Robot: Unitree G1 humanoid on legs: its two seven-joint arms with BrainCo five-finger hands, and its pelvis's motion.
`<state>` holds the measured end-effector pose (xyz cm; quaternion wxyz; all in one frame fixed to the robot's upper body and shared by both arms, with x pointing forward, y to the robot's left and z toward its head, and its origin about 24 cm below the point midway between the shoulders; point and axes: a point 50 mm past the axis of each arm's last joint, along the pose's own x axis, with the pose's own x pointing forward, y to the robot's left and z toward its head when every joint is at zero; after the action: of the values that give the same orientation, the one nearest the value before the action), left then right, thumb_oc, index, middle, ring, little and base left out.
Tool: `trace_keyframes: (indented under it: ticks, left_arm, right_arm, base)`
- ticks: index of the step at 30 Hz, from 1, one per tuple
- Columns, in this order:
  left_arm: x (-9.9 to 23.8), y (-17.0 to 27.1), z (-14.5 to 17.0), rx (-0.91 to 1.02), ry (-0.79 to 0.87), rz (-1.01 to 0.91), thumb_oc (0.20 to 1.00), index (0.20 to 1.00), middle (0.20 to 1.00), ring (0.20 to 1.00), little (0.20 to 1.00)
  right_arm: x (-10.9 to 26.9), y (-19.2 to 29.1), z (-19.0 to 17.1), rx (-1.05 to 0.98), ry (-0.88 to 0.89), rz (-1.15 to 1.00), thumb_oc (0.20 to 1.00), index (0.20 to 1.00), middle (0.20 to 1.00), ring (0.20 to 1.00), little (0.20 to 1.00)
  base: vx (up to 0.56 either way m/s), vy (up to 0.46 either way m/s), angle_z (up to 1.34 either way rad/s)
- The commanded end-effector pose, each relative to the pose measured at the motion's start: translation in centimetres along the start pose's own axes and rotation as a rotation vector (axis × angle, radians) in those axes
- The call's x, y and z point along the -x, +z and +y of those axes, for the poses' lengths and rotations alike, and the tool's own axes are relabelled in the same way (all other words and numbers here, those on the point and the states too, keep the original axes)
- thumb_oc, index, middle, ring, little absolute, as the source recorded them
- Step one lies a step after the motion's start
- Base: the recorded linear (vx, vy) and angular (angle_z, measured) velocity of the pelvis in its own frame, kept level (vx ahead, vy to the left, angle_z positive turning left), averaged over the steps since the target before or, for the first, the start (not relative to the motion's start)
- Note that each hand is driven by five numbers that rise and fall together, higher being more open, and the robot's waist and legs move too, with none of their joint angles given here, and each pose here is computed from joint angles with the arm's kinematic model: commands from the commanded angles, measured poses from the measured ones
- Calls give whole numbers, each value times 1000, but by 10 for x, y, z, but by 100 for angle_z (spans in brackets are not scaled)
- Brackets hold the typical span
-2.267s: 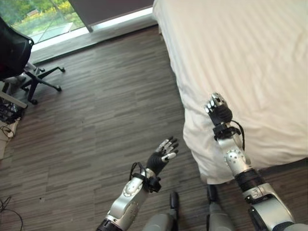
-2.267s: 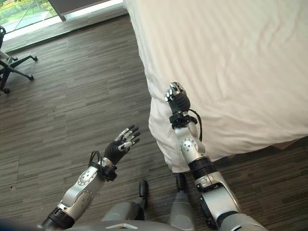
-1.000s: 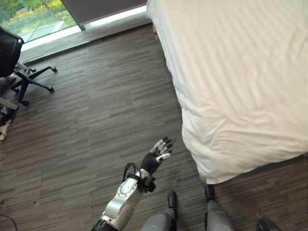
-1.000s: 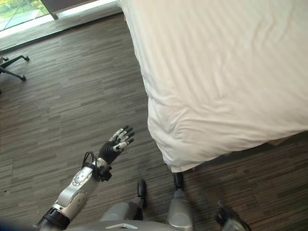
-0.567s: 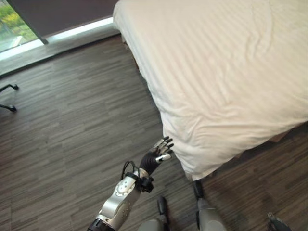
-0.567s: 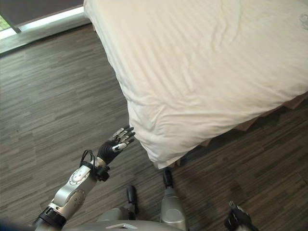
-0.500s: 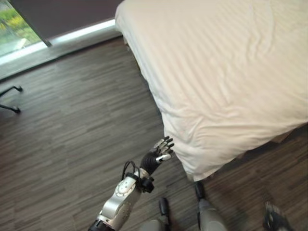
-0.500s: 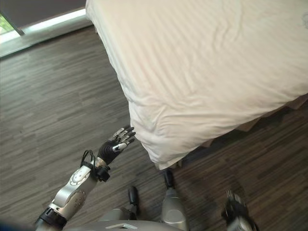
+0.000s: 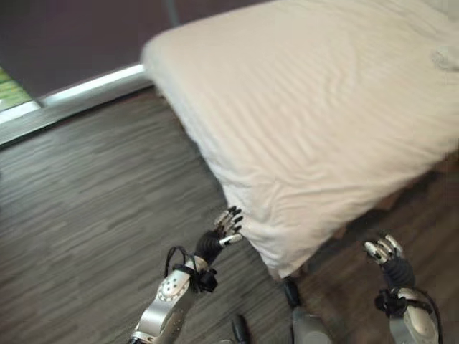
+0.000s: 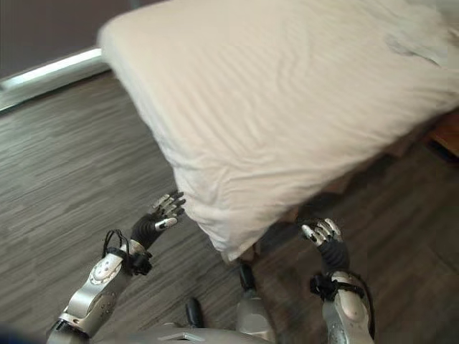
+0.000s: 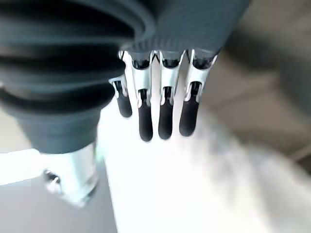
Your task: Making the bed.
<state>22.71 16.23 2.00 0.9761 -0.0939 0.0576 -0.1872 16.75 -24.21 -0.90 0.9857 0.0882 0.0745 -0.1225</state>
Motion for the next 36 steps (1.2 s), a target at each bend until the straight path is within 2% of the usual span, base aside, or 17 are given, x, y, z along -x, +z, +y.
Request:
trace_keyframes:
  ticks: [1, 8, 9, 10, 14, 18, 21, 27, 33, 34, 36]
  left_arm:
    - [-12, 33, 13, -95, 49, -164, 1000, 1000, 1000, 1000, 1000]
    - [8, 25, 21, 10, 181, -196, 1000, 1000, 1000, 1000, 1000]
    - [16, 24, 27, 67, 235, -205, 1000, 1000, 1000, 1000, 1000]
    - [19, 17, 26, 80, 247, -184, 1000, 1000, 1000, 1000, 1000]
    - [27, 13, 20, 86, 228, -190, 1000, 1000, 1000, 1000, 1000]
    - [35, 8, 27, 140, 262, -187, 1000, 1000, 1000, 1000, 1000]
    - [37, 0, 28, 169, 294, -163, 1000, 1000, 1000, 1000, 1000]
    - [9, 13, 19, 127, 252, -214, 1000, 1000, 1000, 1000, 1000]
    - [14, 7, 17, 113, 286, -186, 1000, 1000, 1000, 1000, 1000]
    - [33, -4, 46, 109, 472, -141, 1000, 1000, 1000, 1000, 1000]
    - [29, -9, 40, 132, 440, -120, 1000, 1000, 1000, 1000, 1000]
  right_arm:
    - [-15, 39, 14, 74, 88, -183, 1000, 1000, 1000, 1000, 1000]
    - [-43, 55, 52, 89, 153, -268, 1000, 1000, 1000, 1000, 1000]
    - [-40, 56, 61, -29, 184, -269, 1000, 1000, 1000, 1000, 1000]
    - [-37, 55, 60, -51, 212, -261, 1000, 1000, 1000, 1000, 1000]
    - [-43, 56, 81, 48, 396, -243, 1000, 1000, 1000, 1000, 1000]
    - [-37, 42, 68, -38, 366, -164, 1000, 1000, 1000, 1000, 1000]
    - [-36, 45, 57, 24, 322, -175, 1000, 1000, 1000, 1000, 1000]
    - [-25, 38, 34, 105, 170, -173, 1000, 1000, 1000, 1000, 1000]
    - [-28, 34, 47, 166, 216, -153, 1000, 1000, 1000, 1000, 1000]
    - [-44, 48, 54, 49, 170, -206, 1000, 1000, 1000, 1000, 1000]
    - [-46, 47, 56, 102, 170, -200, 1000, 1000, 1000, 1000, 1000]
  base:
    - [-188, 185, -183]
    - [-232, -8, -194]
    - [-387, -491, -203]
    - [-448, -622, -174]
    - [-285, -235, -160]
    - [-102, -102, -219]
    - [7, 52, -41]
    - [-4, 102, -2]
    - [-45, 43, 10]
    - [-34, 24, -2]
    - [-8, -30, -4]
